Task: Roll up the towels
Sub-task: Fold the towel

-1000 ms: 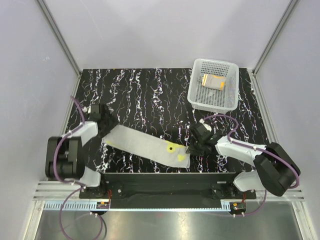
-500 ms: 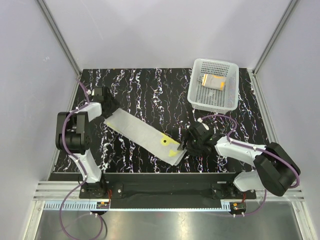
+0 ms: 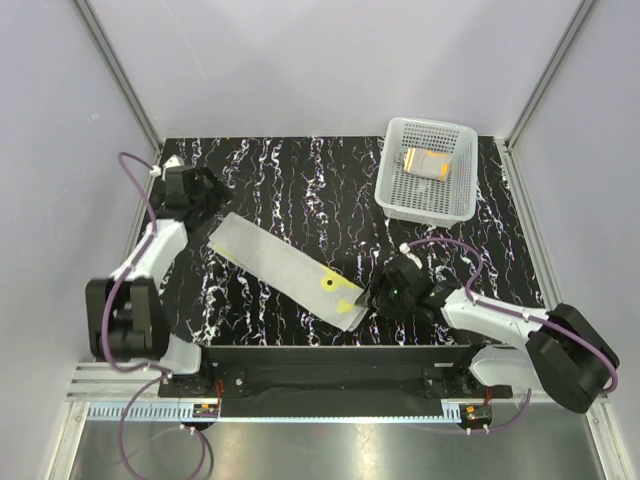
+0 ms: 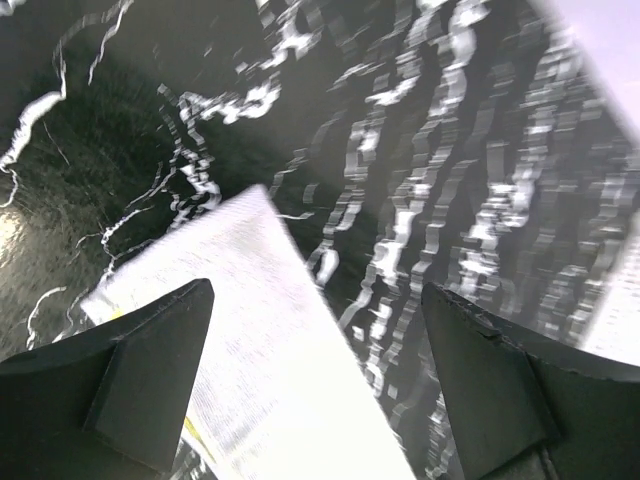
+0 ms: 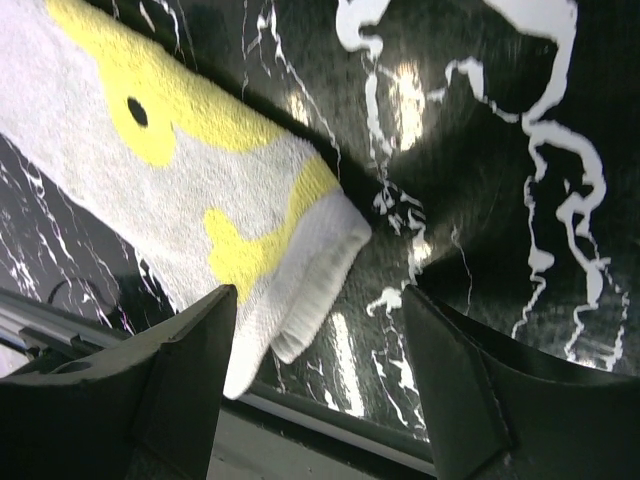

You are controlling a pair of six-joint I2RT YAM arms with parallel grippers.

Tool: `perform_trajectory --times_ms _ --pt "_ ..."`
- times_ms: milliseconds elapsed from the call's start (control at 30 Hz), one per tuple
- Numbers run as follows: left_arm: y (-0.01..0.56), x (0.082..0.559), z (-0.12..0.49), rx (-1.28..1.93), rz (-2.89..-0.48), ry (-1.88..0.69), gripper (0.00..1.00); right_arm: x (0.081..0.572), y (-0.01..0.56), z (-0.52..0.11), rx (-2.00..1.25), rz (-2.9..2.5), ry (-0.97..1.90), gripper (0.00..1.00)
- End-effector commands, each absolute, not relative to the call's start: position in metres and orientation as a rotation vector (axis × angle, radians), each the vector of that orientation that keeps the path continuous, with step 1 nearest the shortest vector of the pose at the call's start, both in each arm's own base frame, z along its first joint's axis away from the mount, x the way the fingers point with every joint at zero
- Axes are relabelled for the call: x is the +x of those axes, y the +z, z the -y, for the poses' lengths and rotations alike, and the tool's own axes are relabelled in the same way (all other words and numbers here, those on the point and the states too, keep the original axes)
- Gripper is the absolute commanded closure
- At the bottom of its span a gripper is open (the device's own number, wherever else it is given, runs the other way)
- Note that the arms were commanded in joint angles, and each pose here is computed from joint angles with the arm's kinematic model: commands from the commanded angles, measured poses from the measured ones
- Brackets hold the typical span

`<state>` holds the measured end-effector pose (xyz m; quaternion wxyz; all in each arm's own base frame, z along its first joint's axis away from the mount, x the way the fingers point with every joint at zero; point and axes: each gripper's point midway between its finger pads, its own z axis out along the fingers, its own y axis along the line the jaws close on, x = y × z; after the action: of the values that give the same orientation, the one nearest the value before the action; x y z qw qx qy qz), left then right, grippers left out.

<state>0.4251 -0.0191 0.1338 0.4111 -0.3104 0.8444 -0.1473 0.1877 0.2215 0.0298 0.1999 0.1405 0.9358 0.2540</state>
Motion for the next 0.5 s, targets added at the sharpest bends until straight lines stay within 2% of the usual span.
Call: perform_trajectory --times_ms 0,233,367,467 --pt "0.169 0.41 0.019 -0.726 -2.039 -0.383 0.08 0.158 0.004 -0.199 0.398 -2.704 0.583 0.25" --pt "0.199 0.357 0.035 -0.651 -1.97 -0.444 0.08 0.146 -0.002 -0.198 0.415 -2.71 0.548 0.25" --pt "0.183 0.329 0.066 -0.561 -2.011 -0.526 0.09 0.146 -0.004 -0.197 0.441 -2.71 0.524 0.26" --pt "0.173 0.31 0.094 -0.47 -2.041 -0.587 0.1 0.146 -0.005 -0.199 0.464 -2.697 0.539 0.3"
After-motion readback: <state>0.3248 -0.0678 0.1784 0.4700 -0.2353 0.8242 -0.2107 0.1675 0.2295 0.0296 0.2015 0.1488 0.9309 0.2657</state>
